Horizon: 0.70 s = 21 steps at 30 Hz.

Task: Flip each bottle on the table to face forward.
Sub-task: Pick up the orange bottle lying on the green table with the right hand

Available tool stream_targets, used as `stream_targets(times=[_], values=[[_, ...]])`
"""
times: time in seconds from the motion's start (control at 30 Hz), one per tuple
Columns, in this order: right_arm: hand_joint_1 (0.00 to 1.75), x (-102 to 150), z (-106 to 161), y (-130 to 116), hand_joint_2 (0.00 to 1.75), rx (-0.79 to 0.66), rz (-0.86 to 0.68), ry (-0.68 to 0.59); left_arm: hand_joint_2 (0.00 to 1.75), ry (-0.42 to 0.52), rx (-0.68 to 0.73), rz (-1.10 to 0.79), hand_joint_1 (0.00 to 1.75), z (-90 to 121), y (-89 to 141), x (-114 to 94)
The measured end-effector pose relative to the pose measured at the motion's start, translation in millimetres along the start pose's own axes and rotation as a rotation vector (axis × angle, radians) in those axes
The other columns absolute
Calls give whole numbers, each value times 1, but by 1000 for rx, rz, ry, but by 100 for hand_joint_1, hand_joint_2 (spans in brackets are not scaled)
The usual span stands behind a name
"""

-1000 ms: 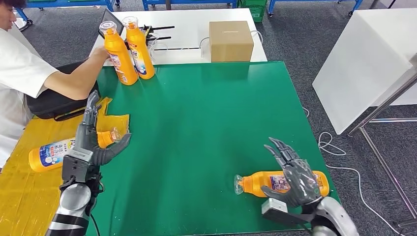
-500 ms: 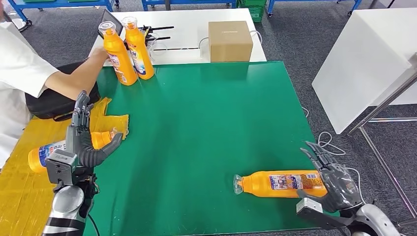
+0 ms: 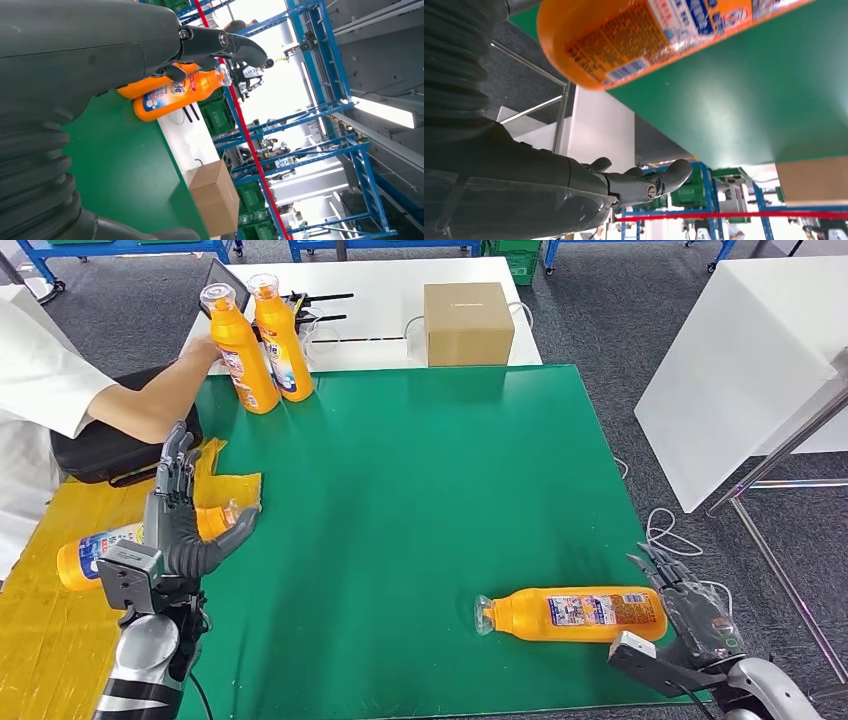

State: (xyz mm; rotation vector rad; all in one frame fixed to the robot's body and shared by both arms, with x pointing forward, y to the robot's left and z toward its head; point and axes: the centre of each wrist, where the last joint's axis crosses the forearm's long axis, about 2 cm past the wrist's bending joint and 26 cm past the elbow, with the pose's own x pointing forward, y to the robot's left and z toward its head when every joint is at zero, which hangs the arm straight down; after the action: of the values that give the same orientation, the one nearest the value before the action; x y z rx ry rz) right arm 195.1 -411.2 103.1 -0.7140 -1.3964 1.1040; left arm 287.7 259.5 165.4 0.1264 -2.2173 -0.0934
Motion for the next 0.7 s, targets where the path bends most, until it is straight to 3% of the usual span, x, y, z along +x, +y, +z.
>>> stream_targets(times=[0.47, 0.7], values=[[0, 5, -18, 25, 175, 87, -30, -14, 175, -37, -13, 33, 0, -13, -16, 6], [0, 11, -26, 36, 175, 156, 37, 51, 175, -35, -10, 46, 0, -12, -20, 7]])
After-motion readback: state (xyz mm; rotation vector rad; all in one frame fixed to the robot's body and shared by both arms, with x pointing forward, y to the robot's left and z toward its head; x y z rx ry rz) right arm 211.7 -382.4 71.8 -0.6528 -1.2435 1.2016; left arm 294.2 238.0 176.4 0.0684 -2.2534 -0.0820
